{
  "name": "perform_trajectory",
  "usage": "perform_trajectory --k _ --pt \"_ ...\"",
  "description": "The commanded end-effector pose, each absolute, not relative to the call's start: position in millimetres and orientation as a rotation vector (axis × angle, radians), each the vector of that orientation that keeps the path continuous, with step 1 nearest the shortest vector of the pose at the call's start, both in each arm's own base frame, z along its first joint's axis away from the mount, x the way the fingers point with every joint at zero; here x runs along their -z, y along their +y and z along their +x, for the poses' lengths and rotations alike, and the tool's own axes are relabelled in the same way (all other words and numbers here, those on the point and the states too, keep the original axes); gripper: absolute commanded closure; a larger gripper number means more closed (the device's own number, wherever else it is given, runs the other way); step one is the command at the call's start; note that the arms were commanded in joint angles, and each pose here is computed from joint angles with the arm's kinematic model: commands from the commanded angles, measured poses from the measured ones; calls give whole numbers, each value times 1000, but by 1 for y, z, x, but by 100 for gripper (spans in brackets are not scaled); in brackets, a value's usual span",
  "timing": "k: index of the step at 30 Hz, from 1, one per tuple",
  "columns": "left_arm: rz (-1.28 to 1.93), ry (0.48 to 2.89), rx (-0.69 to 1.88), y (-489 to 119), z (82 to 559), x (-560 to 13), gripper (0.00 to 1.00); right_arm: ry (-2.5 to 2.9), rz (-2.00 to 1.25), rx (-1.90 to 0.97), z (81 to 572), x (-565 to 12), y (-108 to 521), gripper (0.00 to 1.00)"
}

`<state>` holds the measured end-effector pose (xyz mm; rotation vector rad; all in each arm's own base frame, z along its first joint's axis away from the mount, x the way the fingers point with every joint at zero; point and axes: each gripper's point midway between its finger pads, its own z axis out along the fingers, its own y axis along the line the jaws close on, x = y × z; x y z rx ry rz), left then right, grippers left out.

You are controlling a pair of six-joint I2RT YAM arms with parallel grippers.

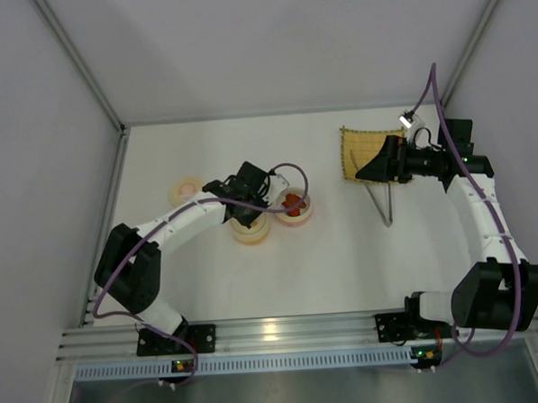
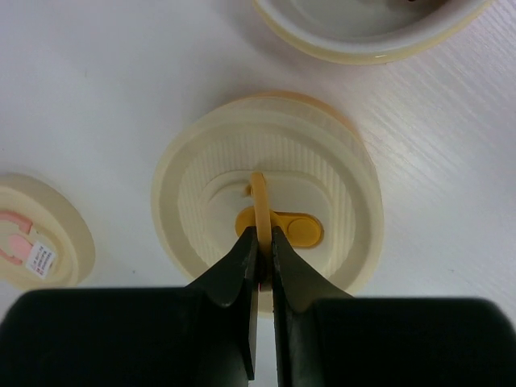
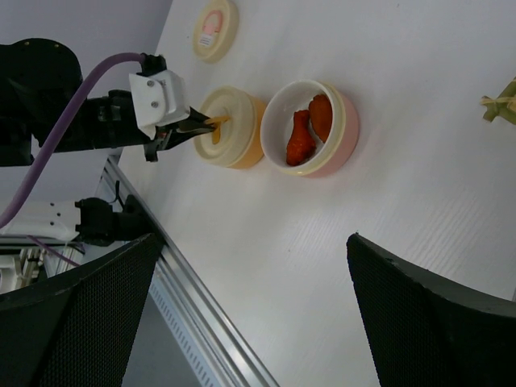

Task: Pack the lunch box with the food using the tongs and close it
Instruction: Close the box lid on the packing box.

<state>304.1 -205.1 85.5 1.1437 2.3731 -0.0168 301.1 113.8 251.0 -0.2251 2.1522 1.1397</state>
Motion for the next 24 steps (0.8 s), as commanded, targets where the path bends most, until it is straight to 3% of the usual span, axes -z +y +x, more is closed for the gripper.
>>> perform_trajectory --k 1,12,24 --pt "1448 2372 128 -203 271 -42 100 2085 -287 -1112 307 -263 113 0" --pt "1884 2192 97 -178 259 6 100 2088 -291 -1107 308 -262 112 1" --pt "1887 2216 2 -137 308 24 100 2096 -293 -1099 308 -261 111 1"
